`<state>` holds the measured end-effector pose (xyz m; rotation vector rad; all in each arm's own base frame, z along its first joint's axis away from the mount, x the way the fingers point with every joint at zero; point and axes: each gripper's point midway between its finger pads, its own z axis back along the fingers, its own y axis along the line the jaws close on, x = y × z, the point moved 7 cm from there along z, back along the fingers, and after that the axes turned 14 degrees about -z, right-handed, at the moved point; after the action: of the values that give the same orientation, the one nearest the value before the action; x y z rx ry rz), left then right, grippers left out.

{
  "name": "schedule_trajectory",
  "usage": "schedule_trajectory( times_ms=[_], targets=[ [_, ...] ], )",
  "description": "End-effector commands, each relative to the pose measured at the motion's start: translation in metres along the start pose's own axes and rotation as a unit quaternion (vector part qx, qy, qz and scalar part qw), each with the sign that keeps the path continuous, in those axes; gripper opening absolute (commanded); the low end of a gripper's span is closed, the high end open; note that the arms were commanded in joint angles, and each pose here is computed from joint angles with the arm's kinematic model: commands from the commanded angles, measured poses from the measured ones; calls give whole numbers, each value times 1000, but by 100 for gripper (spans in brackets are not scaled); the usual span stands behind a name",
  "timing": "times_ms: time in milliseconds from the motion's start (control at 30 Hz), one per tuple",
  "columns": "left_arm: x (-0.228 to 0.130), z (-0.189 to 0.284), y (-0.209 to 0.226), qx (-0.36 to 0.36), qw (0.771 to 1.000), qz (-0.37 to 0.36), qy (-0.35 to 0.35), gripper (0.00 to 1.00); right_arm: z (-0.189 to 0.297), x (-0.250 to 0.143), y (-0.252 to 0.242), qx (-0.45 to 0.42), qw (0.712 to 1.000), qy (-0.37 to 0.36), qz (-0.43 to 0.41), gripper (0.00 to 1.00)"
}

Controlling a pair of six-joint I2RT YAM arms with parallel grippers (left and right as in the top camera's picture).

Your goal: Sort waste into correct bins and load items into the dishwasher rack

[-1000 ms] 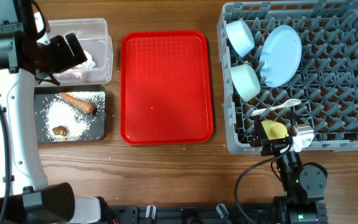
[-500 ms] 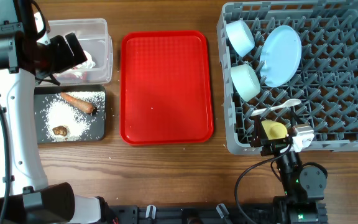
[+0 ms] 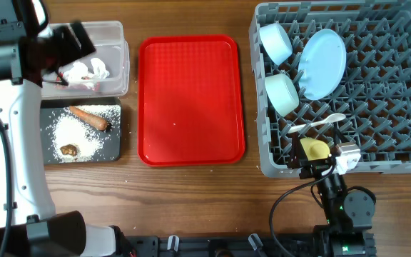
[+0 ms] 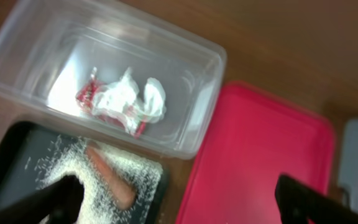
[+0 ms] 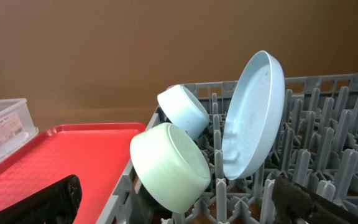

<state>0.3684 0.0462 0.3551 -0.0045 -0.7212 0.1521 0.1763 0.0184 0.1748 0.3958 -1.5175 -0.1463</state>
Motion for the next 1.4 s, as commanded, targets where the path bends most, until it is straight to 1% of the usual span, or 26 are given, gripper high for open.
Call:
schedule_trajectory(
  times_ms=[0, 133, 300, 333, 467, 533, 600, 733, 967, 1233, 1367],
  targets=[
    [6, 24, -31, -74, 989, -72, -104, 100, 0, 1, -1, -3, 1000, -6, 6, 100],
    [-10, 39, -41, -87, 975, -98, -179, 100, 0, 1, -1, -3, 1000, -6, 6, 100],
    [-68, 45, -38, -93, 960, -104, -243, 100, 0, 1, -1, -3, 1000, -6, 6, 100],
    [-91, 43, -36, -93, 952, -106, -270, 100, 0, 1, -1, -3, 1000, -6, 6, 100],
    [-142, 38, -31, -97, 934, -111, -327, 100, 0, 1, -1, -3, 1000, -6, 6, 100],
    [-167, 35, -31, -100, 920, -130, -356, 100, 0, 1, -1, -3, 1000, -6, 6, 100],
    [-189, 31, -28, -98, 911, -134, -379, 100, 0, 1, -1, -3, 1000, -6, 6, 100],
    [-222, 25, -24, -89, 899, -135, -406, 100, 0, 1, -1, -3, 1000, -6, 6, 100],
    [-248, 13, -18, -75, 891, -129, -429, 100, 0, 1, -1, -3, 1000, -6, 6, 100],
    [-261, 2, -17, -73, 887, -129, -437, 100, 0, 1, -1, -3, 1000, -6, 6, 100],
    [-266, -3, -16, -74, 894, -129, -423, 100, 0, 1, -1, -3, 1000, -6, 6, 100]
  ],
)
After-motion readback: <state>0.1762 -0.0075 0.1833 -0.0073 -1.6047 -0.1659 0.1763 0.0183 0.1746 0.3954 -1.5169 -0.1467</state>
